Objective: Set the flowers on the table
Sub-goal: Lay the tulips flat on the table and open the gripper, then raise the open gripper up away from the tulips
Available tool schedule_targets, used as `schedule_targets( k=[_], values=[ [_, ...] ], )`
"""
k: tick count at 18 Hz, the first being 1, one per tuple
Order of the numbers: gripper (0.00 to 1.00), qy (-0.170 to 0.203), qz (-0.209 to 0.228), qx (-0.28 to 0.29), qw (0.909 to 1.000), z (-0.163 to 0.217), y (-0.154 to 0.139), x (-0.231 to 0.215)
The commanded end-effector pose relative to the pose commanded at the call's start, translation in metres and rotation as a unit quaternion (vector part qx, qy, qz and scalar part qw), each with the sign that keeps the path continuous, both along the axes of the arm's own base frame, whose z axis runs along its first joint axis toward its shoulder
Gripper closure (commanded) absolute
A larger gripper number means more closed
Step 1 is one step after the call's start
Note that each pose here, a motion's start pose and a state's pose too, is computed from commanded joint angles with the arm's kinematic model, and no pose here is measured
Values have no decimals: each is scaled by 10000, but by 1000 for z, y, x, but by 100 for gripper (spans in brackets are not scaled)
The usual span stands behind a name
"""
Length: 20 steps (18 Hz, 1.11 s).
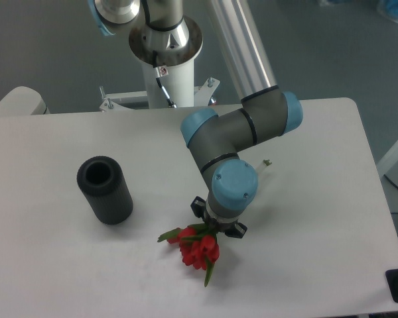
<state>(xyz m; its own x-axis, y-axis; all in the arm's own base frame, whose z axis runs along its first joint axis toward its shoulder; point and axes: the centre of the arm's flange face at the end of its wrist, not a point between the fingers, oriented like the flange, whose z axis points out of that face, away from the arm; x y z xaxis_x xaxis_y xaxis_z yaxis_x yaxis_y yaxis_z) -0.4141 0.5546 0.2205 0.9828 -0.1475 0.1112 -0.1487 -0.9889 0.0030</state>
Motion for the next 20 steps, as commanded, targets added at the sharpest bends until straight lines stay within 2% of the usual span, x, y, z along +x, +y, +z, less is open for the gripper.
schedule_targets(
  k=[2,6,12,17,20],
  values=[
    [0,34,-8,31,10000,0,1,-1],
    [0,163,-55,121,9998,5,2,-5],
    [0,311,-452,264,9981,30,-10,-21],
    [0,512,-1039,442,9923,65,-47,-54],
    [0,610,-1064,484,9913,80,-60,-62]
  ],
)
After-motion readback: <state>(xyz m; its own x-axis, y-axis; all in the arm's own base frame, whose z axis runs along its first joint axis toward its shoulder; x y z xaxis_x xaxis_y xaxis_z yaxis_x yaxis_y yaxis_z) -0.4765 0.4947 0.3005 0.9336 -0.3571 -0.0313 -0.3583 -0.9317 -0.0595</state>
